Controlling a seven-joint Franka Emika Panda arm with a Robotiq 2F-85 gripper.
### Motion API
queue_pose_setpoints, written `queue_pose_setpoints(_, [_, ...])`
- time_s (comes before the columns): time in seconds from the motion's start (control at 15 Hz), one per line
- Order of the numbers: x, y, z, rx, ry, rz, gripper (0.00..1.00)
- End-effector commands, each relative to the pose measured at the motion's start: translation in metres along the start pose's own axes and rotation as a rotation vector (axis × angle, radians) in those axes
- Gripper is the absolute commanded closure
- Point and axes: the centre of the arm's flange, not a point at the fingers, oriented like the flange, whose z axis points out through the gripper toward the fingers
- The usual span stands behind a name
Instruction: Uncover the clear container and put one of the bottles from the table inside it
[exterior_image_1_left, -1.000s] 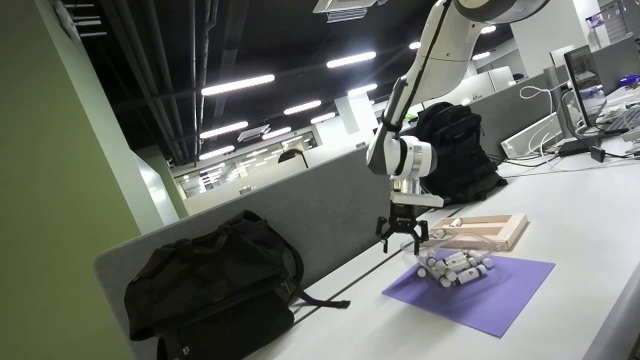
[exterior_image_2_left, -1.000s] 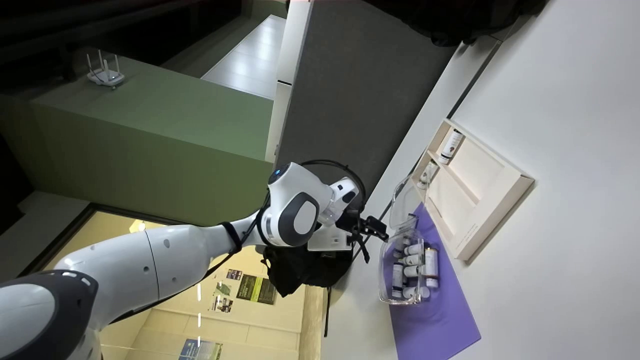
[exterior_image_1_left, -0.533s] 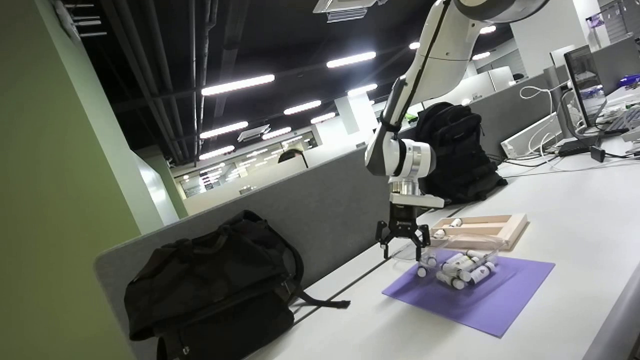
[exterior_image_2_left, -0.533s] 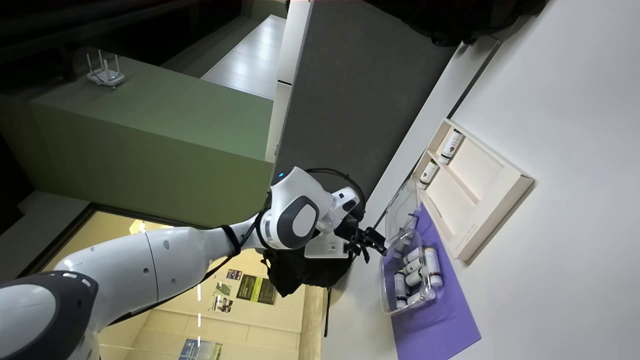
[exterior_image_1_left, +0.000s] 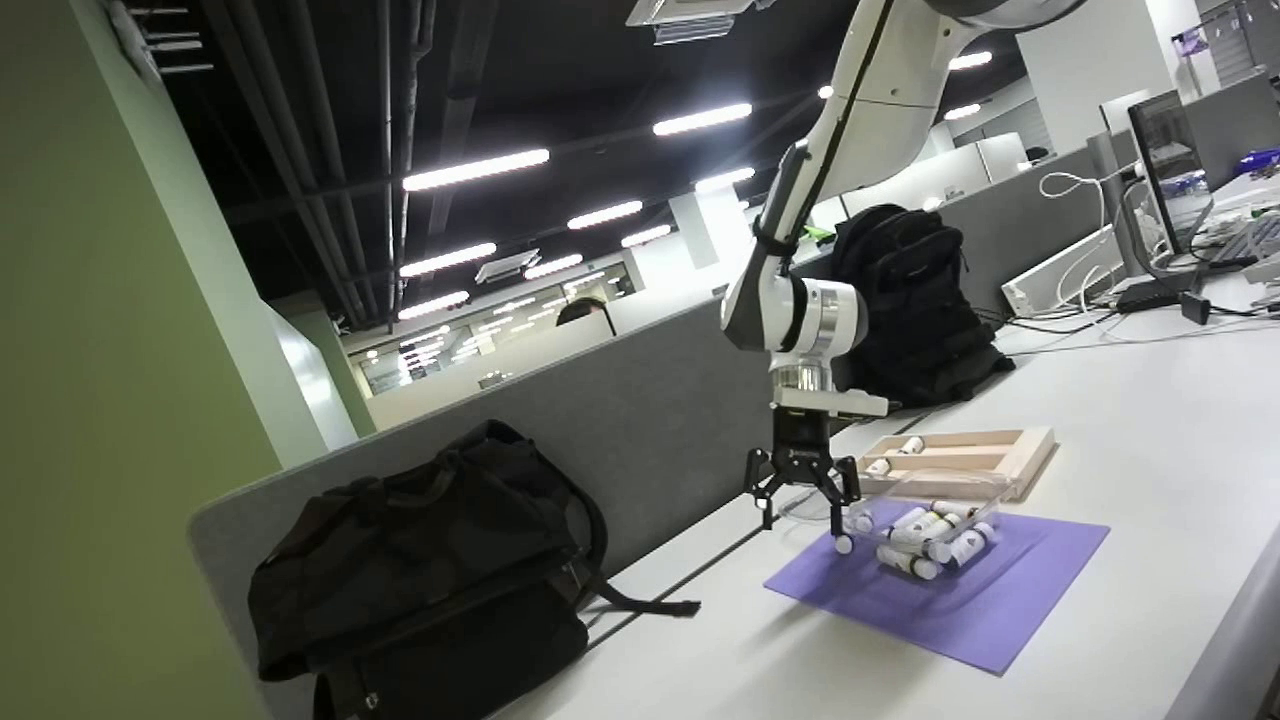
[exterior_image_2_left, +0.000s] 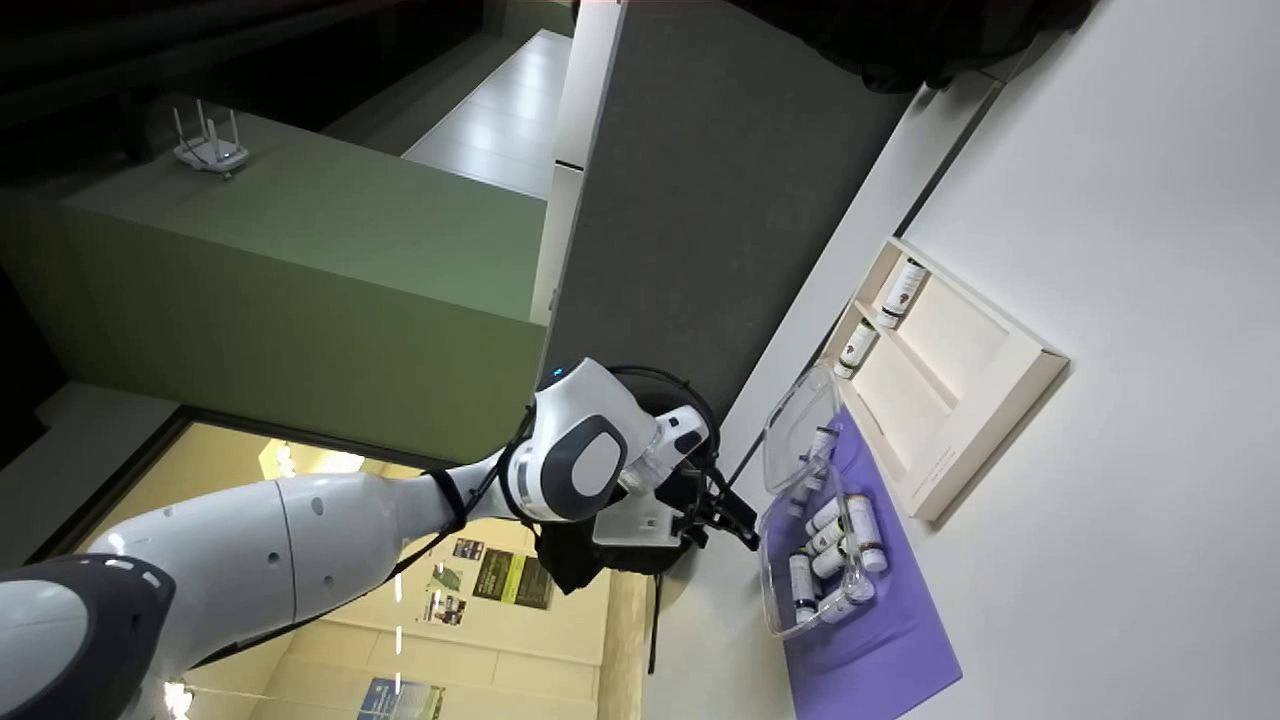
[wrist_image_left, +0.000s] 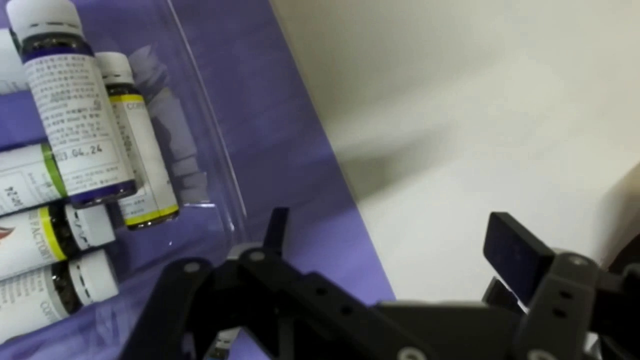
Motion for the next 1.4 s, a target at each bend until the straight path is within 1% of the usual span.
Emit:
queue_pose_setpoints(0.0, [-0.009,-0.007,-0.013,0.035,0.11,-0.043,0.0])
queue_pose_setpoints(0.13, [0.0,-0.015,-0.015,0.072,0.191,-0.066,0.0])
queue_pose_setpoints(0.27, [0.006,-0.024,-0.013,0.096,0.233,-0.075,0.0])
queue_pose_setpoints(0.33, [0.006,-0.028,-0.011,0.104,0.235,-0.073,0.0])
queue_pose_setpoints(0.47, [0.004,-0.032,-0.004,0.098,0.204,-0.047,0.0])
queue_pose_setpoints(0.6, [0.001,-0.032,0.002,0.062,0.196,-0.05,0.0])
queue_pose_setpoints(0.67, [0.002,-0.031,0.002,0.041,0.221,-0.061,0.0])
queue_pose_setpoints(0.8, [0.007,-0.029,0.001,0.027,0.256,-0.063,0.0])
queue_pose_setpoints(1.0, [0.011,-0.023,0.001,-0.013,0.287,-0.055,0.0])
queue_pose_setpoints(1.2, [0.017,-0.014,-0.001,-0.063,0.295,-0.037,0.0])
queue_pose_setpoints(1.33, [0.019,-0.008,-0.002,-0.092,0.283,-0.011,0.0])
